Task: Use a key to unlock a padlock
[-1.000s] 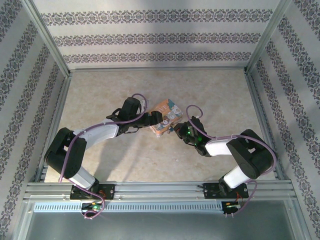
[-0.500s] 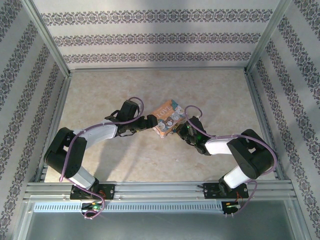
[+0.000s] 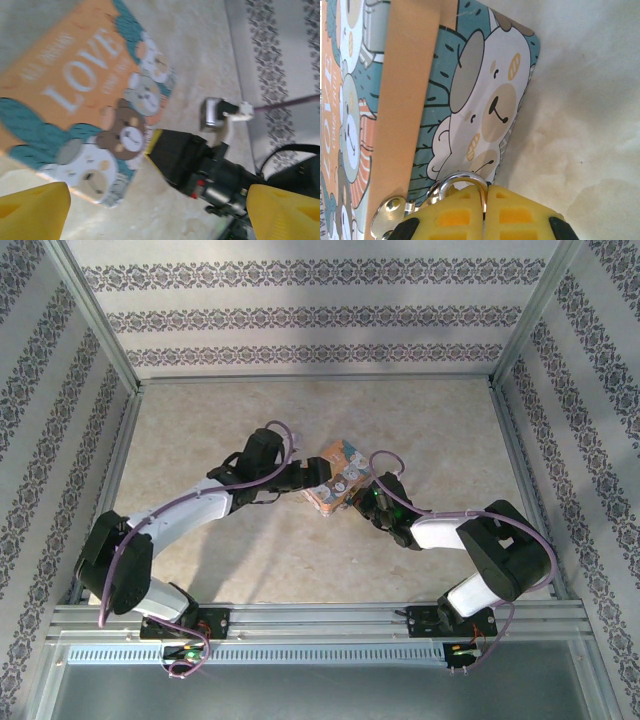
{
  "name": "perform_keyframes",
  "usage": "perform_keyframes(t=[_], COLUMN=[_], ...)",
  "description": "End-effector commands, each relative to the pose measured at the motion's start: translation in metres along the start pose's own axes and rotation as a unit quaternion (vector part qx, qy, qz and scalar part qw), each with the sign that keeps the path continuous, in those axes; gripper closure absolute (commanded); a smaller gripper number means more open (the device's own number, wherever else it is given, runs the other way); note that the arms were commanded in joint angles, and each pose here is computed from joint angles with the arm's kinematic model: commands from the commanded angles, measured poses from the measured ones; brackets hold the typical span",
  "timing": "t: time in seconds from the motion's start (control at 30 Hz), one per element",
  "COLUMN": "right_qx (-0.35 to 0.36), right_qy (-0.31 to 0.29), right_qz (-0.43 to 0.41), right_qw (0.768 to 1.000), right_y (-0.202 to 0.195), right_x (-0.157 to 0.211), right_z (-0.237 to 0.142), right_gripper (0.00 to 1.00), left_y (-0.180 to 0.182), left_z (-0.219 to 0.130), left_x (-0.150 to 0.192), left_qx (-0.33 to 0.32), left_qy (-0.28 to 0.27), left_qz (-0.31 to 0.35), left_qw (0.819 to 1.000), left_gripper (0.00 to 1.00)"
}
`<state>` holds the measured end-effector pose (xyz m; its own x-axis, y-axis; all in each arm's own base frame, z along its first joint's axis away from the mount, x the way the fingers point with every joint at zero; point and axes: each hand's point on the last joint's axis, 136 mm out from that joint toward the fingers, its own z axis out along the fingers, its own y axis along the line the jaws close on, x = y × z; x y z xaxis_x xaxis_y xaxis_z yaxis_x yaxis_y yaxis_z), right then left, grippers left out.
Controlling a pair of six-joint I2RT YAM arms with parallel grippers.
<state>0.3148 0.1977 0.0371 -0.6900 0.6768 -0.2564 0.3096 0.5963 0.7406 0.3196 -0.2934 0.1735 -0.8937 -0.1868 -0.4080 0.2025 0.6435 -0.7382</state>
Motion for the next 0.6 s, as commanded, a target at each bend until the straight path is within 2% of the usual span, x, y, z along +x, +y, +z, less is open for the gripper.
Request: perform_keyframes(t=[0.0, 0.23, 0.33, 0.57], right_qx=[0.019, 0.017, 0.016, 0.007], right_qy=[-0.003, -0.001, -0.001, -0.005], right_qz=[-0.010, -0.014, -0.015, -0.008], right_qw=[1.000, 1.000, 1.000, 1.000], right_y=[-0.004, -0.001, 0.001, 0.004], right_x=[0.002, 0.004, 0.005, 0.001], right_z=[0.000, 0.000, 0.001, -0.003], right_gripper=[1.00, 1.00, 1.00, 1.00], left_y=[-0.024, -0.035, -0.020, 0.023], left_z=[0.021, 0.054, 0.062, 0.067], left_x=[0.008, 0.025, 0.031, 0.052], left_qx=[0.038, 0.041, -0.005, -0.072], left_qy=[0.026, 0.063, 0.076, 0.098], left_qz=[-0.003, 0.012, 0.029, 0.019], left_qw=[0.999, 0.997, 0.997, 0.992], left_gripper=[0.09, 0.10, 0.10, 0.09])
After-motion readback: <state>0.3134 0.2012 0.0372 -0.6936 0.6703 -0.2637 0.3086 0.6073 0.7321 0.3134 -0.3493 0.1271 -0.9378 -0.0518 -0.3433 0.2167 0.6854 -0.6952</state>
